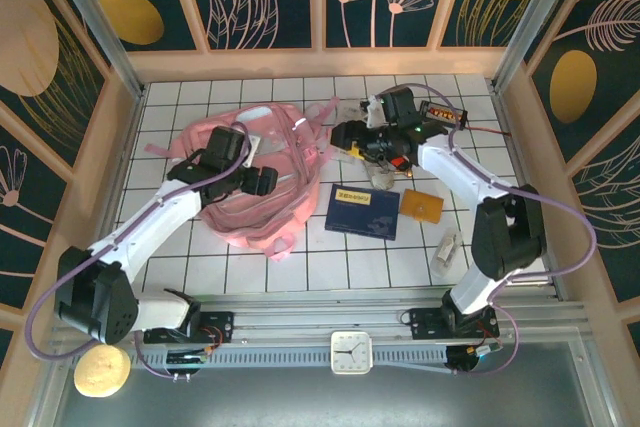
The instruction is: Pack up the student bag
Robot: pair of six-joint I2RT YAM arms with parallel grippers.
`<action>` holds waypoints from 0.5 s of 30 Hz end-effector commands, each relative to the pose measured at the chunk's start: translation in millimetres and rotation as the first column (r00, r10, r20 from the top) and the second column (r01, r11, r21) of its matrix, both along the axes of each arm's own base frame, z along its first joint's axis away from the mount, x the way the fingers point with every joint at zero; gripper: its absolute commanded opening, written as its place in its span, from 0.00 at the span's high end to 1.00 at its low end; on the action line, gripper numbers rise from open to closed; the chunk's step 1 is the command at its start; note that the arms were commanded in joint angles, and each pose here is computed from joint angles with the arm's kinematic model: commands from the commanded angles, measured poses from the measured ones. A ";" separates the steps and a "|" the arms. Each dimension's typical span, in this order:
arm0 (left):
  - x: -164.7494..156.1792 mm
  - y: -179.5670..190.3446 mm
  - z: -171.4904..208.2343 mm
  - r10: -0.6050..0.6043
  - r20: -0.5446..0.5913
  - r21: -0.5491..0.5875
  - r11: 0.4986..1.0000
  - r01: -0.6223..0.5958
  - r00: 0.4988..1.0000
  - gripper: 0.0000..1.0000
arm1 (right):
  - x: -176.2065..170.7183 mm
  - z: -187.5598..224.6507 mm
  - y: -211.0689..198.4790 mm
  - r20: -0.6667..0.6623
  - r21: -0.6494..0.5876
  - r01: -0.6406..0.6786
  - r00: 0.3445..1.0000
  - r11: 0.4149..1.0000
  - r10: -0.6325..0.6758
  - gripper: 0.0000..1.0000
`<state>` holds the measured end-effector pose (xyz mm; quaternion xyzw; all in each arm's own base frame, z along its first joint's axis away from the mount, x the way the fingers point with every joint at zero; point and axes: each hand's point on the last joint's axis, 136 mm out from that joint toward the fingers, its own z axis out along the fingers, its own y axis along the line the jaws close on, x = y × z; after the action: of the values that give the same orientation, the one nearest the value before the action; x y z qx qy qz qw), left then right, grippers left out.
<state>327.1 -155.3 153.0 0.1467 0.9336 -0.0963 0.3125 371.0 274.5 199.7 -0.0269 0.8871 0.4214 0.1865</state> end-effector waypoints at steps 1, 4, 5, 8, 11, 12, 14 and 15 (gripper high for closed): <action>-5.3 7.3 -21.5 -0.033 -0.031 0.128 0.991 0.037 0.999 0.17 | 17.8 -8.4 8.7 0.021 -0.032 -0.002 1.000 0.999 0.003 0.27; -3.5 5.2 -37.4 -0.045 -0.052 0.181 0.982 0.054 0.998 0.21 | 28.6 -23.6 14.6 -0.009 -0.050 -0.011 1.000 0.999 0.011 0.26; -3.3 1.9 -42.8 -0.056 -0.061 0.195 0.978 0.067 0.997 0.21 | 32.0 -26.6 16.0 -0.015 -0.050 -0.010 1.000 0.999 0.010 0.26; -4.1 -11.3 -56.1 -0.099 -0.080 0.234 0.965 0.115 0.992 0.22 | 38.3 -26.8 19.8 -0.012 -0.032 -0.002 1.000 0.999 0.002 0.26; -4.0 -19.7 -70.2 -0.124 -0.105 0.274 0.950 0.148 0.987 0.22 | 40.4 -28.0 21.9 -0.015 -0.017 0.004 1.000 1.000 -0.004 0.26; -3.1 -20.8 -74.0 -0.125 -0.112 0.278 0.948 0.152 0.986 0.22 | 40.0 -28.4 22.4 -0.015 -0.016 0.004 1.000 1.000 -0.004 0.26; -0.6 -21.0 -81.0 -0.118 -0.122 0.289 0.946 0.149 0.985 0.22 | 39.7 -31.3 22.9 -0.020 -0.017 0.005 1.000 1.000 -0.006 0.26; 1.1 -19.7 -83.6 -0.112 -0.122 0.300 0.943 0.144 0.986 0.22 | 38.7 -31.0 23.3 -0.023 -0.015 0.004 1.000 1.000 -0.005 0.26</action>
<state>316.9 -177.7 69.5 0.2439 0.9442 -0.0014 0.2214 404.0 290.8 155.4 -0.0153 0.9010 0.4031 0.1596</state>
